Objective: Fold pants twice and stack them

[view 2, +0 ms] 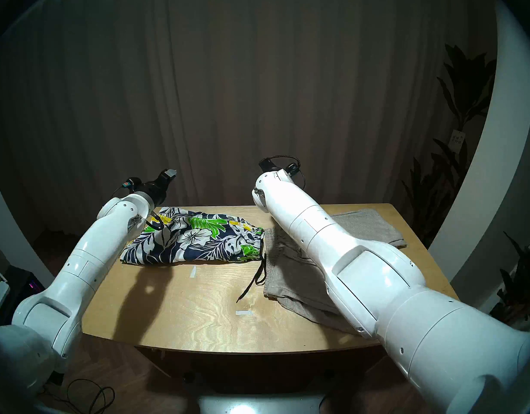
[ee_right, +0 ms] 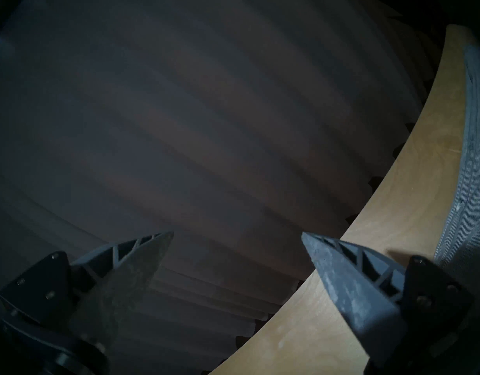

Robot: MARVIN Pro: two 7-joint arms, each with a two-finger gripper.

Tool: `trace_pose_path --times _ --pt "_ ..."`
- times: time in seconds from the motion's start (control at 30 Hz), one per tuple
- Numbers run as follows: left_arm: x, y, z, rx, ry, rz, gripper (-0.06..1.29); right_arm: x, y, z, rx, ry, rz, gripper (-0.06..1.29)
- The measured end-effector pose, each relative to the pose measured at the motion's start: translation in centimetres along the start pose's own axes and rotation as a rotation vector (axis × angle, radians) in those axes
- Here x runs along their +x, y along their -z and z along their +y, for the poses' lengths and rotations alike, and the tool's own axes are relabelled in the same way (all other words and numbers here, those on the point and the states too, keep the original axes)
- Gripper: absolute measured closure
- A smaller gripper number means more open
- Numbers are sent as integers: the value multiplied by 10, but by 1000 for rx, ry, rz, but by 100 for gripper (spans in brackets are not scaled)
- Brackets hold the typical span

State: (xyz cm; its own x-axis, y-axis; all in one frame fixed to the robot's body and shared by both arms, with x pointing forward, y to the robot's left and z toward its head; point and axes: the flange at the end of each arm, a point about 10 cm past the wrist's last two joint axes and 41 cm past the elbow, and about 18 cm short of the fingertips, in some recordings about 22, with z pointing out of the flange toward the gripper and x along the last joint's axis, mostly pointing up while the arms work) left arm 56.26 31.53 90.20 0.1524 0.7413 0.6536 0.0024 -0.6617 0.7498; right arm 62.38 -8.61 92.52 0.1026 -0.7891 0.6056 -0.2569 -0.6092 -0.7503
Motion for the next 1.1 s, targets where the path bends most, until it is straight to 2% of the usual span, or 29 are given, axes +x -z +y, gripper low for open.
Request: trace_pose_path --times 0.33,0.57,0.77,0.93,1.1 --pt "-8 16 6 -63 18 8 0 15 -3 23 59 141 27 -2" --pt "-18 31 -4 -62 42 3 0 9 1 30 107 183 4 -2" --pt "-33 43 -16 -46 62 -17 0 1 7 30 145 196 -20 -2" --pt "-52 58 -30 -24 90 -43 0 -2 12 31 178 191 -40 -2" --pt "-62 67 -35 -19 109 -57 0 -3 16 32 197 177 -57 -2"
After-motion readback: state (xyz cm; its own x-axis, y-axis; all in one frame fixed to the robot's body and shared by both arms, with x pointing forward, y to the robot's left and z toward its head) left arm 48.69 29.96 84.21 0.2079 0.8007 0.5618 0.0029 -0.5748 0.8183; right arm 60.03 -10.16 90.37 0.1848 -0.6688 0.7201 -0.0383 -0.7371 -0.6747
